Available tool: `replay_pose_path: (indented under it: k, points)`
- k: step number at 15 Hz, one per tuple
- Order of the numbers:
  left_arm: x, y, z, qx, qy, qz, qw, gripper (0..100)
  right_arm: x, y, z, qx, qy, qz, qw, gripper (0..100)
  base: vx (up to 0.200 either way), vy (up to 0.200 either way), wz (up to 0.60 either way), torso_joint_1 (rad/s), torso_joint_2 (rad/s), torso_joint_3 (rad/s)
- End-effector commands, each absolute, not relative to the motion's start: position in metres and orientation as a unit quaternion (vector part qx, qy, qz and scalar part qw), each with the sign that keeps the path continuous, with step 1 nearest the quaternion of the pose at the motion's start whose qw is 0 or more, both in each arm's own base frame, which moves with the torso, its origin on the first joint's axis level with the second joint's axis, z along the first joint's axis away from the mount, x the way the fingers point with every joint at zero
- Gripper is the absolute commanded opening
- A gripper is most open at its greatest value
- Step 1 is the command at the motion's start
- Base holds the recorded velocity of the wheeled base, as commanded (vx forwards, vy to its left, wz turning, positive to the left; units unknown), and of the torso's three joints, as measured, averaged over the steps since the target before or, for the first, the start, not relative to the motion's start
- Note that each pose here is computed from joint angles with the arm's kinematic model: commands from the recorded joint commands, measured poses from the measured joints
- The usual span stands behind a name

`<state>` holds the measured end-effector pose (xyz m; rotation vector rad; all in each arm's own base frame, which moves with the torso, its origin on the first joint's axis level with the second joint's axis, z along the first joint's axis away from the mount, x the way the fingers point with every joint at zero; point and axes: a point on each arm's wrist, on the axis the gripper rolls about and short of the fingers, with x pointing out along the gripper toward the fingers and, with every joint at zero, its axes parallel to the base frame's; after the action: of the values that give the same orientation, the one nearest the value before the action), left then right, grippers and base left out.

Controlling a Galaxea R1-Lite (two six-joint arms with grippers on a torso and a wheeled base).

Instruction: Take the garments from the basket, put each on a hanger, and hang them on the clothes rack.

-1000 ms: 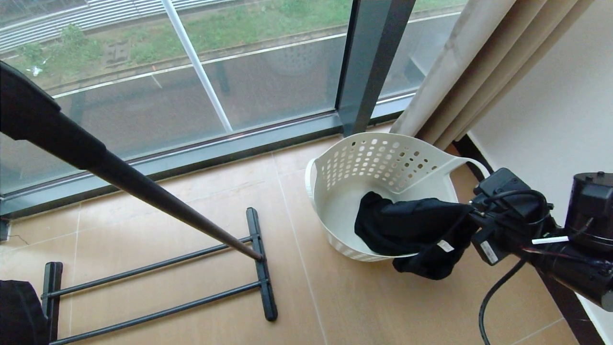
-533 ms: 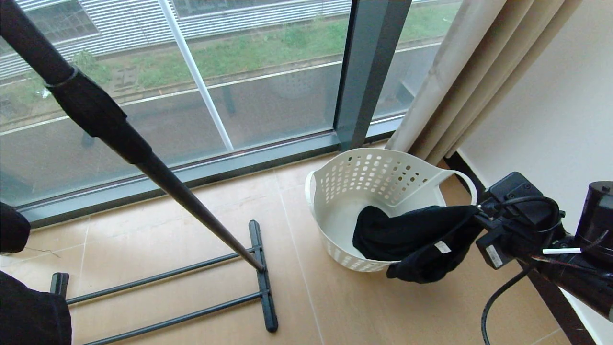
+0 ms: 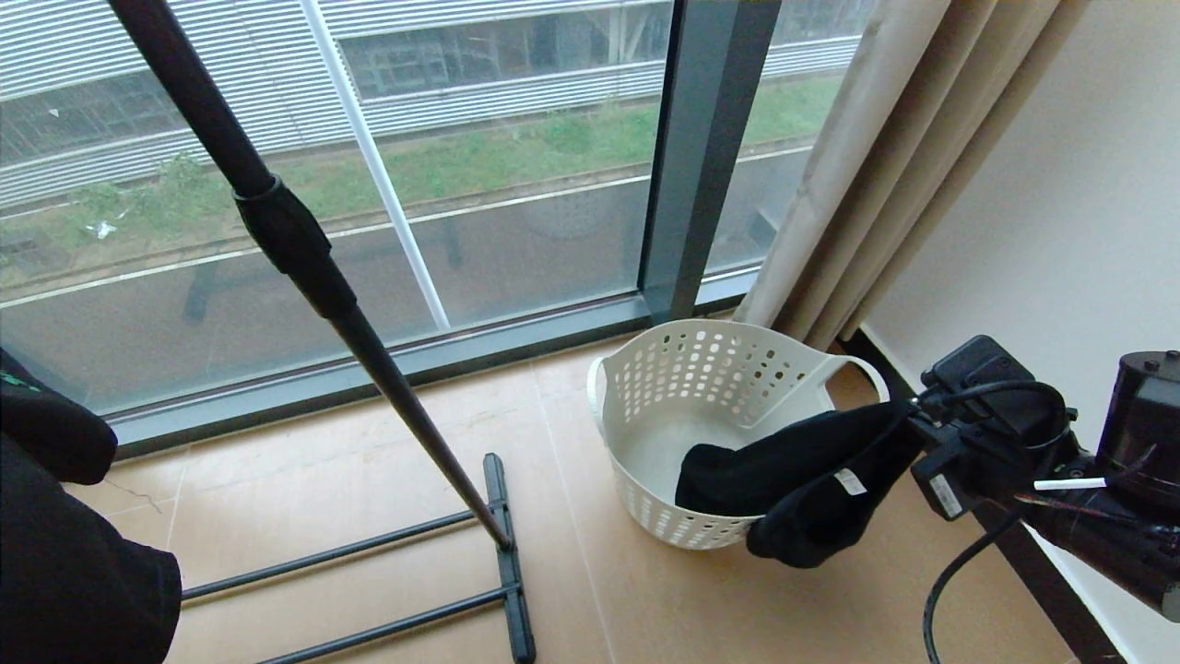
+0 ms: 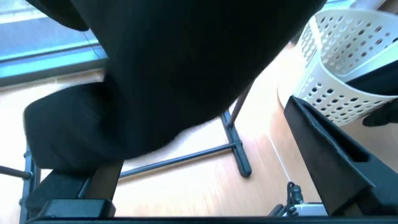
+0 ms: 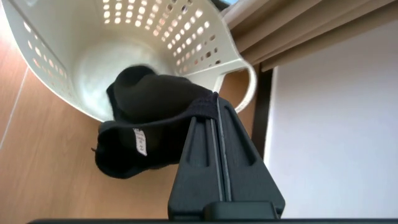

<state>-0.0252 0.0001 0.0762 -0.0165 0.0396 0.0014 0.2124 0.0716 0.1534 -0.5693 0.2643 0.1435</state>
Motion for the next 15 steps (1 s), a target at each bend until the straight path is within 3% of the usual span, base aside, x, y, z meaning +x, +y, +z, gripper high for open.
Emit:
replay_pose_path:
  k: [1,11,15]
  points:
    - [-0.0250,0.0001,0.0760,-0.008,0.021,0.001,1.000,100,0.2127,0.0718,0.1518,-0.281,0.133,0.072,0.948,0,0.000,0.000,0.00,0.002,0.00,0.198]
    - [-0.0250,0.0001,0.0760,-0.008,0.021,0.001,1.000,100,0.2129,0.0712,0.1517,-0.281,0.134,0.072,0.948,0,0.000,0.000,0.00,0.000,0.00,0.197]
    - [-0.0252,0.0001,0.0765,-0.008,0.020,0.001,1.000,100,0.2129,0.0712,0.1524,-0.281,0.132,0.071,0.948,0,0.000,0.000,0.00,0.069,-0.32,-0.047]
